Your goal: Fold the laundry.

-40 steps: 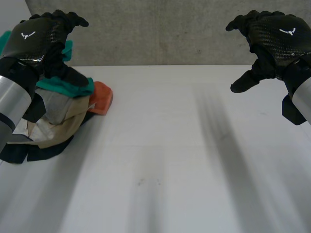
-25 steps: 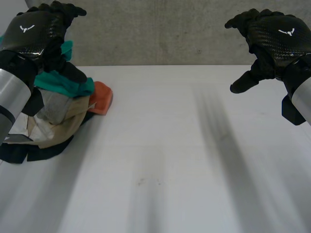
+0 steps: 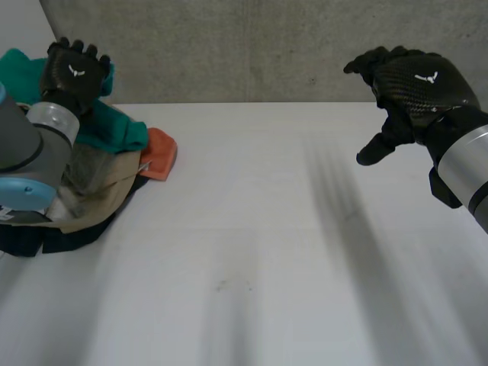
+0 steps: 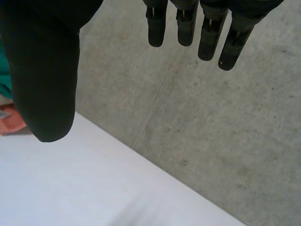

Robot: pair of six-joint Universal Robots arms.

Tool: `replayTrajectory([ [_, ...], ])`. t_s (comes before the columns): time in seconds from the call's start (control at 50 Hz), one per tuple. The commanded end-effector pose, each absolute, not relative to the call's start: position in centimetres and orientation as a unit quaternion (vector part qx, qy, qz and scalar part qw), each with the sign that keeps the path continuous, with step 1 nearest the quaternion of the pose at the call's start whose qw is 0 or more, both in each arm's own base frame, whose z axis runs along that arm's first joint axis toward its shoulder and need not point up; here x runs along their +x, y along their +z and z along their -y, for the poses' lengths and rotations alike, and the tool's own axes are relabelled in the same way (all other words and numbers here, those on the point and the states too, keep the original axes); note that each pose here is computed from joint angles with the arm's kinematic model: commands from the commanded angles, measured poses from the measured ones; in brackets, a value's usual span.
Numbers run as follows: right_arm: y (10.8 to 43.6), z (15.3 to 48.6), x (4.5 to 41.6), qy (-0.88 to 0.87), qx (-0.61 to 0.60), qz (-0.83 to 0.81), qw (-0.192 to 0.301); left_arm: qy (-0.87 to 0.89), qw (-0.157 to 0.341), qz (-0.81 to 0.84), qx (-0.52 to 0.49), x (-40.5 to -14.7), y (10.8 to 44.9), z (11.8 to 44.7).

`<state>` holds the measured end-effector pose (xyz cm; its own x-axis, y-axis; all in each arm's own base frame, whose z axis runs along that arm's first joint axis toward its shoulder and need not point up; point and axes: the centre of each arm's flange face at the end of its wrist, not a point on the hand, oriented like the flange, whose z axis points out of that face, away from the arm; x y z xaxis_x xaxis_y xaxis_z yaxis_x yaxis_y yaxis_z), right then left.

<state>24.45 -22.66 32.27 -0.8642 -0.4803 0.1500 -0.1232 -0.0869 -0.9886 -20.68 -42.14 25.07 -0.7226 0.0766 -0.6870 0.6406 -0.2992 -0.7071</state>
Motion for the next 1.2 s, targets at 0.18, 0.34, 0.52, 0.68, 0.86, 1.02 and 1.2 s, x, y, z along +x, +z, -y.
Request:
replayTrajectory([
  [0.18,30.9,23.4,24.5,-0.686,-0.232,-0.679,0.12,-0.748,0.227,-0.512,0.355,-23.9,26.0,42.0],
  [0.34,31.2,23.4,24.3,-0.69,-0.229,-0.676,0.118,-0.824,0.047,-0.464,0.322,-30.8,32.6,30.7],
  [0.52,31.5,24.0,23.7,-0.695,-0.218,-0.677,0.11,-0.729,-0.166,-0.543,0.382,-37.0,26.0,19.1],
  [0.68,31.1,24.8,22.7,-0.69,-0.209,-0.686,0.1,-0.64,-0.176,-0.611,0.431,-37.9,20.5,17.2],
  [0.86,30.3,24.2,23.0,-0.668,-0.226,-0.702,0.097,-0.692,-0.156,-0.593,0.382,-34.0,27.0,17.7],
  [1.02,28.5,20.9,22.8,-0.556,-0.322,-0.762,0.081,-0.706,-0.072,-0.632,0.311,-26.8,27.6,20.5],
  [1.2,22.4,18.2,30.0,-0.538,-0.401,-0.725,0.153,-0.659,-0.013,-0.703,0.266,-21.5,23.5,23.4],
])
